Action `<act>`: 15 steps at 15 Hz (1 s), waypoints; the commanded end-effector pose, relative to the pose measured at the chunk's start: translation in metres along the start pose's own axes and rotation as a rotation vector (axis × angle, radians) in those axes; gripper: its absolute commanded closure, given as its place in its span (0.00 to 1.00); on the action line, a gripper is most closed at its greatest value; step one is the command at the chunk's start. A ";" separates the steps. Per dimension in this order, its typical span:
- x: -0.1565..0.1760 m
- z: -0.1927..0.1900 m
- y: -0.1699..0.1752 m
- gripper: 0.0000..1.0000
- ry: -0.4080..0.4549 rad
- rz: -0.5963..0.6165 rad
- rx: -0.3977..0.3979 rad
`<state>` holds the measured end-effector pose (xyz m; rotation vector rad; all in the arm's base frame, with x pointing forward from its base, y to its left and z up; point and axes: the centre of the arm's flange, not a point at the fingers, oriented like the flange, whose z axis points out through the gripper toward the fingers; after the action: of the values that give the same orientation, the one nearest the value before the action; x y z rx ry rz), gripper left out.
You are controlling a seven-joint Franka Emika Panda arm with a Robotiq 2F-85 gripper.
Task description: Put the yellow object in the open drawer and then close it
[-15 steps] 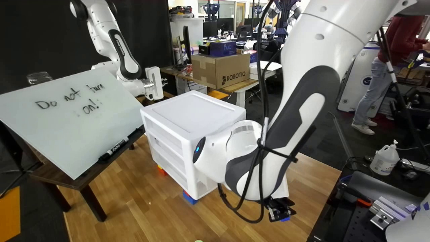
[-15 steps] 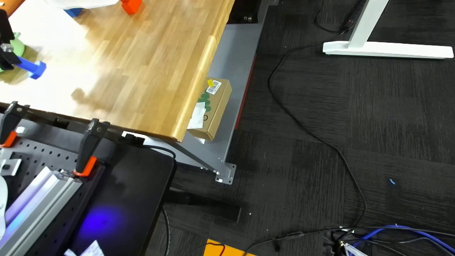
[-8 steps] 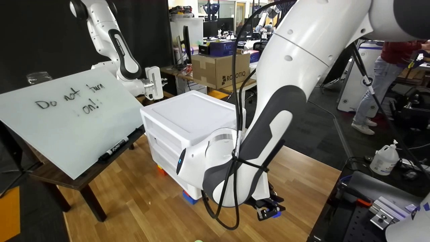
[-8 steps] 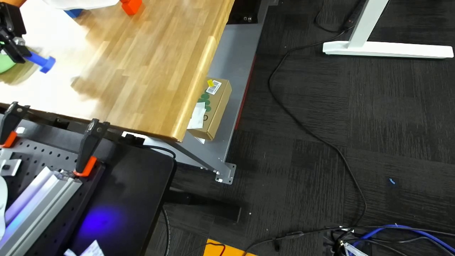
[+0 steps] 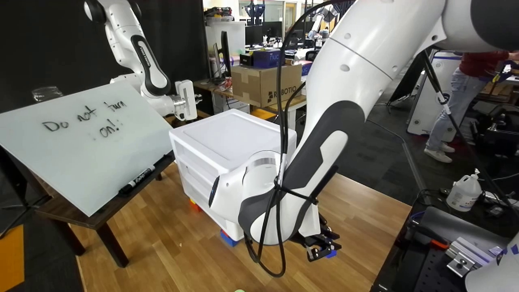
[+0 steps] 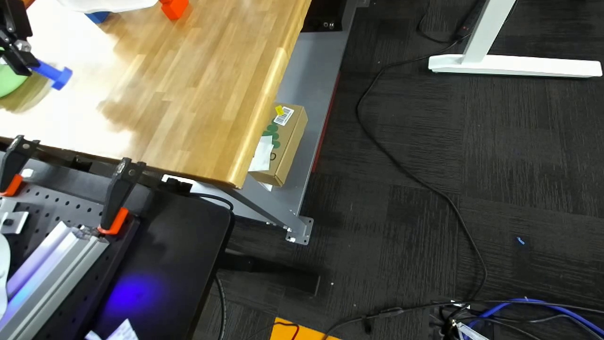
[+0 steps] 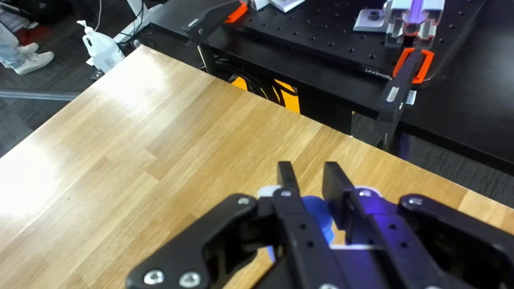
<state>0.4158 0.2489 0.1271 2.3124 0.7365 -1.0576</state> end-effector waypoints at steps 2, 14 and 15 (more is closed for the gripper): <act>-0.008 -0.004 0.000 0.94 -0.006 -0.002 0.000; -0.001 0.000 0.001 0.78 -0.001 0.001 0.009; -0.001 0.000 0.001 0.78 -0.001 0.001 0.009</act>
<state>0.4155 0.2478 0.1284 2.3192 0.7315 -1.0641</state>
